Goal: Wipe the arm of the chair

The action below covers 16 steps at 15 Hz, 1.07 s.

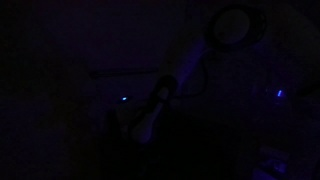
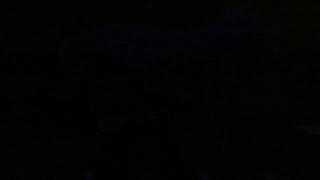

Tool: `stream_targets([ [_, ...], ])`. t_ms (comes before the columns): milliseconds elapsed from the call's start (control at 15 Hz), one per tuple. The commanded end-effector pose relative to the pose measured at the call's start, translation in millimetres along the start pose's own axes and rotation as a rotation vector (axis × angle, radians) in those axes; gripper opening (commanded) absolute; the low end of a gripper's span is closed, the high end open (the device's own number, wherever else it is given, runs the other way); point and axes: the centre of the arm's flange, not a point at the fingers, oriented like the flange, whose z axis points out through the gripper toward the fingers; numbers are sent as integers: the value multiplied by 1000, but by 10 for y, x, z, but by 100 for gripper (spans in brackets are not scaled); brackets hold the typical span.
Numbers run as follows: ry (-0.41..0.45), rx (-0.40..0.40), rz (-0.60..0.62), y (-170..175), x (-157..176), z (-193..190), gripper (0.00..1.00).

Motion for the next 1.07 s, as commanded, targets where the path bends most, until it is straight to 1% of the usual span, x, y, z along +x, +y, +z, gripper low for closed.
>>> stream_targets([
  [0, -56, 78, -21, 75, -48, 58, 11],
  [67, -64, 89, -23, 92, -22, 37, 7],
  [200, -74, 117, -33, 141, 25, -12, 9],
  [333, -72, 129, -38, 212, 125, -108, 6],
  [400, -66, 135, -38, 241, 189, -165, 8],
  [533, -36, 127, -24, 303, 335, -319, 8],
  [667, 16, 117, -6, 340, 526, -526, 8],
  [867, 94, 120, 20, 374, 889, -815, 8],
  [1000, 131, 99, 33, 329, 1122, -904, 8],
])
